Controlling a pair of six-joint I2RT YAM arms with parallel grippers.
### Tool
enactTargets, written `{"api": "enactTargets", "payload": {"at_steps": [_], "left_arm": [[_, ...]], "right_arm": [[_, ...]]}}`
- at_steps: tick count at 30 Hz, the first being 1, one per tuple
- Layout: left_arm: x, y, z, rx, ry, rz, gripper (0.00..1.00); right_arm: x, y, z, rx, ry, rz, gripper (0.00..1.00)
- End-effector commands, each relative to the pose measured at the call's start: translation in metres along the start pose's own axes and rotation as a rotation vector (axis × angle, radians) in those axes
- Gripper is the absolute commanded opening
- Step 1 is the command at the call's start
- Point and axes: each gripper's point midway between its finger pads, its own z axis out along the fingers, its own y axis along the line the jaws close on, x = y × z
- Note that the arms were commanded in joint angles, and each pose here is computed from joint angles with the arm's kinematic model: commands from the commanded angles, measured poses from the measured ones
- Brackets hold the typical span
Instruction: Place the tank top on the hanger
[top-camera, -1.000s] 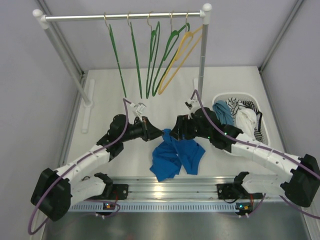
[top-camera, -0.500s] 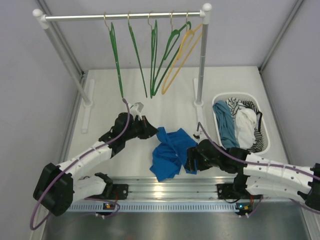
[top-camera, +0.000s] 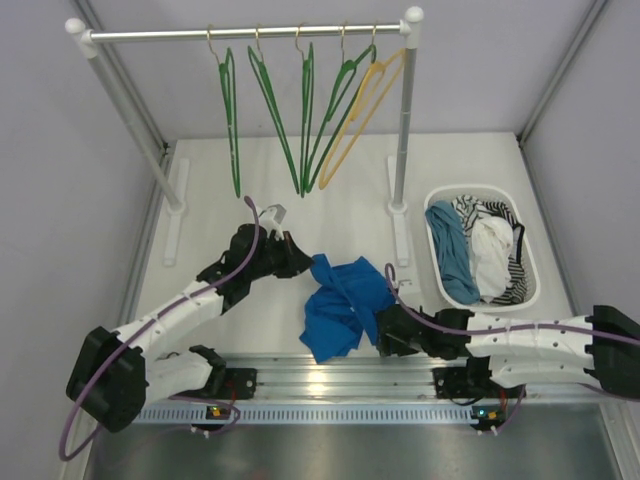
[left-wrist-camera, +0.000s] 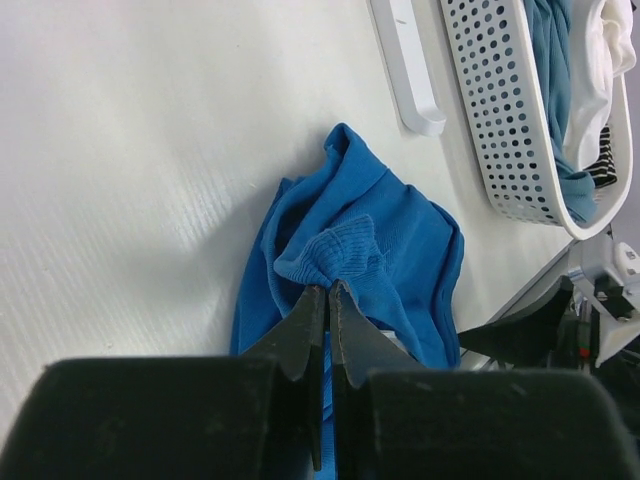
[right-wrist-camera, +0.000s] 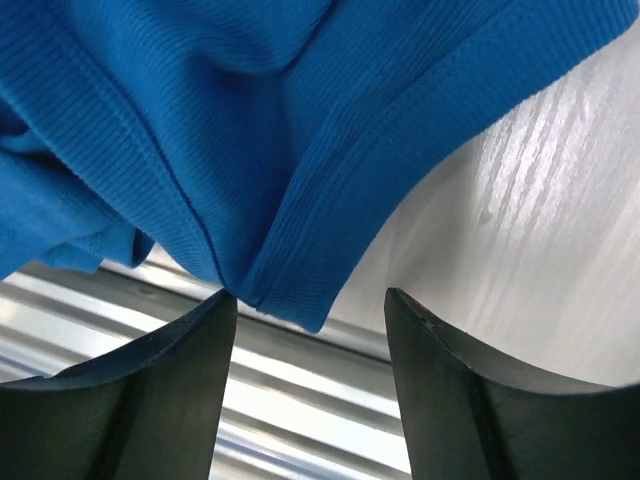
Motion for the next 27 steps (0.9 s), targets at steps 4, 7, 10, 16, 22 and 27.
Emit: {"api": "enactTargets", "payload": {"at_steps": [4, 7, 10, 16, 22, 27], "left_arm": [[-0.027, -0.022, -0.011, 0.049, -0.068, 0.053, 0.0], [-0.03, -0.028, -0.017, 0.055, -0.059, 0.067, 0.0], [-0.042, -0.042, -0.031, 0.068, -0.069, 0.112, 0.0], [-0.095, -0.091, -0.073, 0.124, -0.183, 0.228, 0.0], [-0.146, -0.134, -0.109, 0.141, -0.271, 0.291, 0.0], [-0.171, -0.158, -0.133, 0.157, -0.321, 0.313, 0.0]], "right_arm": [[-0.03, 0.02, 0.013, -0.036, -0.157, 0.037, 0.46], [-0.051, 0.027, 0.0, -0.039, -0.225, 0.035, 0.09], [-0.099, 0.041, -0.049, -0.043, -0.346, 0.035, 0.0], [-0.203, 0.029, -0.179, -0.014, -0.571, 0.026, 0.0], [-0.284, 0.009, -0.245, 0.004, -0.681, 0.001, 0.0], [-0.325, 0.015, -0.265, -0.044, -0.693, -0.044, 0.0]]}}
